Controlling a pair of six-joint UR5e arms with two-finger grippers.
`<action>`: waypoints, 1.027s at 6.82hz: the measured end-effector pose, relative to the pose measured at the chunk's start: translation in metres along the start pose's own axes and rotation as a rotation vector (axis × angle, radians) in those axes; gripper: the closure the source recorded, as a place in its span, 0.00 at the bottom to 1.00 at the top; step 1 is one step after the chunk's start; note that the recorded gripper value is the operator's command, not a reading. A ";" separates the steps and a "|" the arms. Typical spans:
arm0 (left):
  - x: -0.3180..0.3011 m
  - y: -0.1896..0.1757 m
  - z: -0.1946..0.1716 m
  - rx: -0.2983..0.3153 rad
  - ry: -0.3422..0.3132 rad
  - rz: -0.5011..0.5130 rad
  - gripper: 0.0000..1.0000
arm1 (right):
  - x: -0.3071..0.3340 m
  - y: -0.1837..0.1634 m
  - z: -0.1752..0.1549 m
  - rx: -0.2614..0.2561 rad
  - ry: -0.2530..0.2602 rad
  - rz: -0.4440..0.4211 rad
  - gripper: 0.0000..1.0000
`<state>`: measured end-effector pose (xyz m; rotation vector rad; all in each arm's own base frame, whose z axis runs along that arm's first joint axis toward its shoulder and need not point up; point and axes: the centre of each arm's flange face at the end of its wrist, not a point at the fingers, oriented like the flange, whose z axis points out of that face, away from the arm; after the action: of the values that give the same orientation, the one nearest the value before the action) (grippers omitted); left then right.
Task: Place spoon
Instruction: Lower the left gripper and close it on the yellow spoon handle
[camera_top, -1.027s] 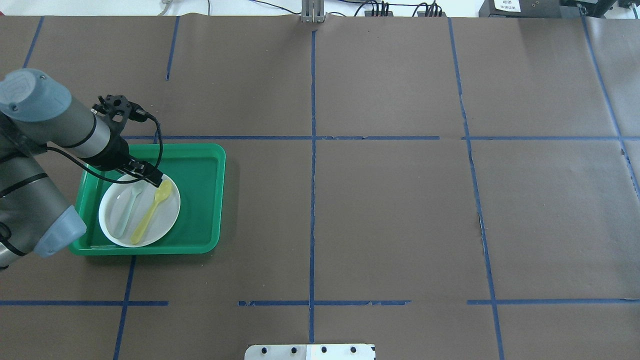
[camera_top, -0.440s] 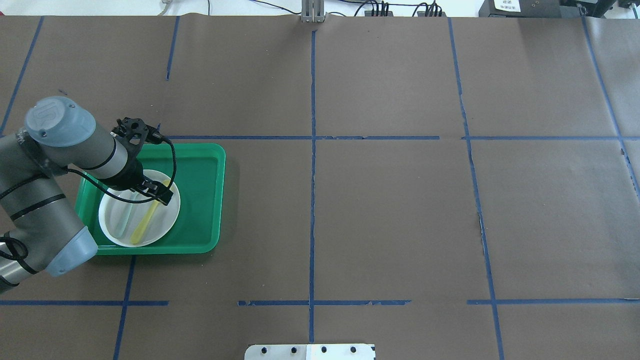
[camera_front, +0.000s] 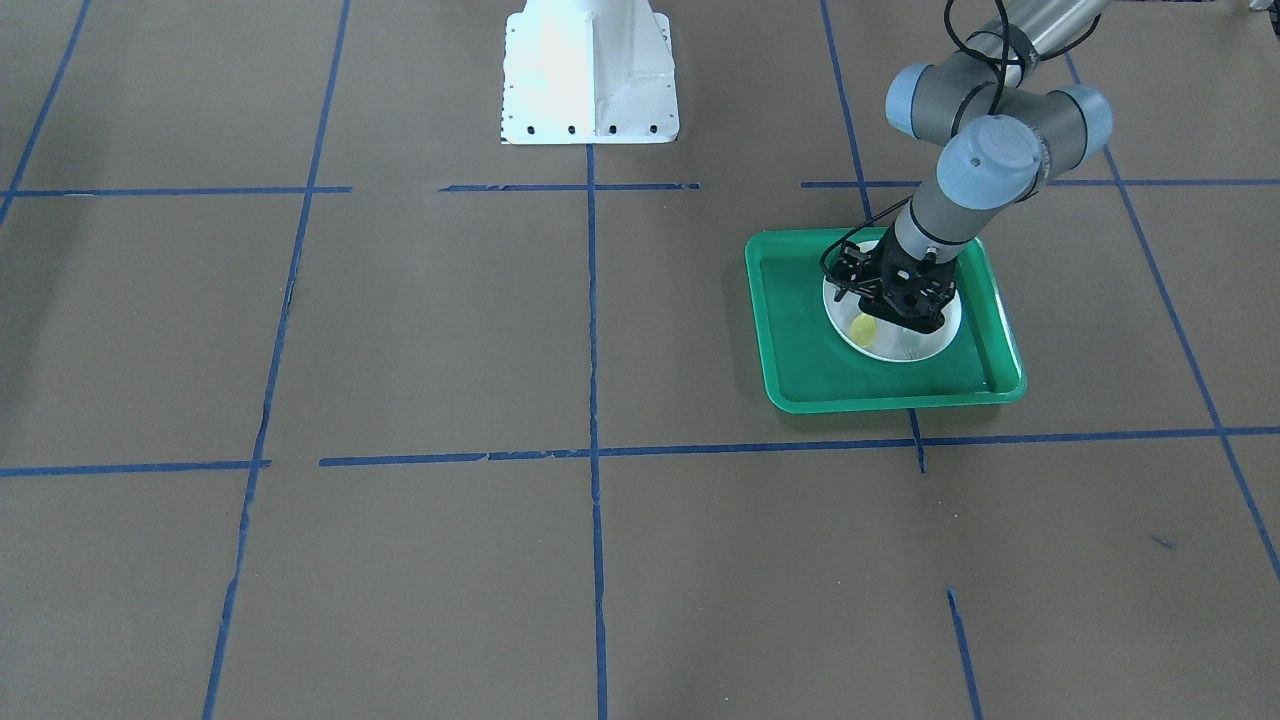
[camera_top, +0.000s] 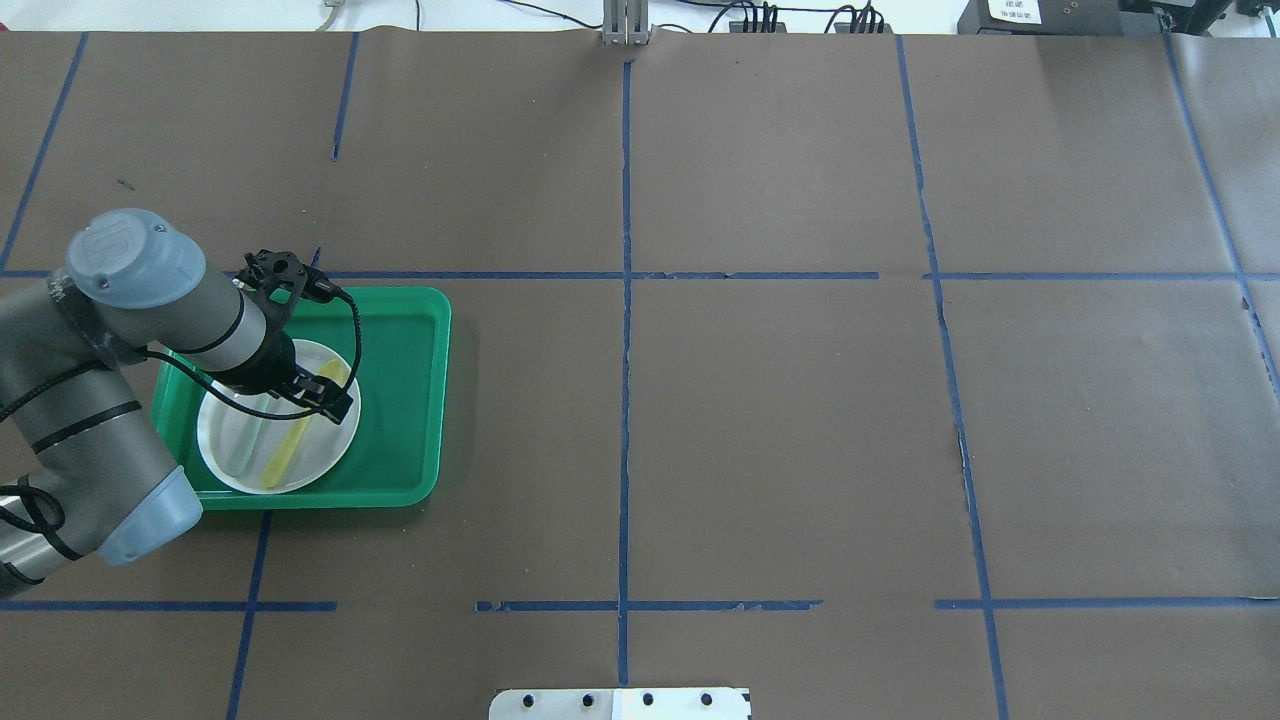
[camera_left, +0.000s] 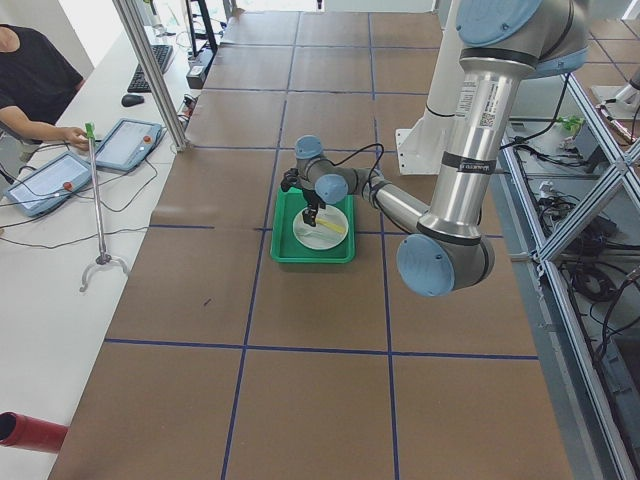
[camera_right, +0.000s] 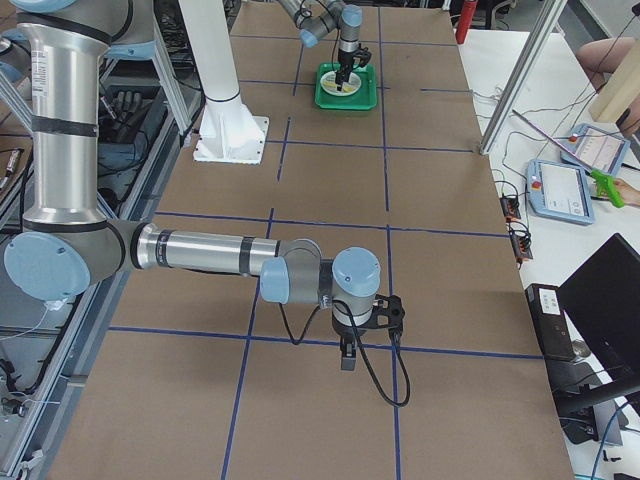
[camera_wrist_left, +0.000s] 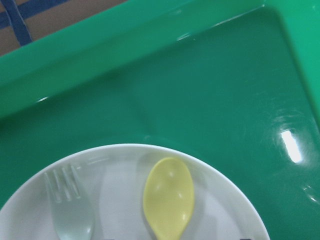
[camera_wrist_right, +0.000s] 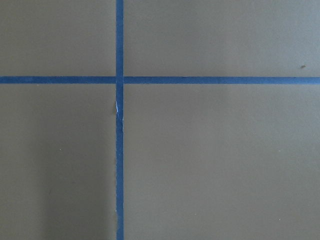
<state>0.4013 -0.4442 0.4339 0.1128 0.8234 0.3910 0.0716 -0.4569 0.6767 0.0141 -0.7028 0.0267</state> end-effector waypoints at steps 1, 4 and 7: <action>-0.003 0.002 0.002 -0.005 -0.003 -0.003 0.21 | 0.000 0.000 0.000 0.000 0.000 0.000 0.00; -0.008 0.007 0.005 -0.015 -0.009 -0.009 0.34 | 0.000 0.000 0.000 0.000 0.000 0.000 0.00; -0.007 0.009 0.008 -0.025 -0.007 -0.010 0.46 | 0.000 0.000 0.000 0.001 0.001 0.000 0.00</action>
<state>0.4000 -0.4384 0.4467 0.0871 0.8114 0.3910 0.0716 -0.4572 0.6764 0.0148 -0.7021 0.0265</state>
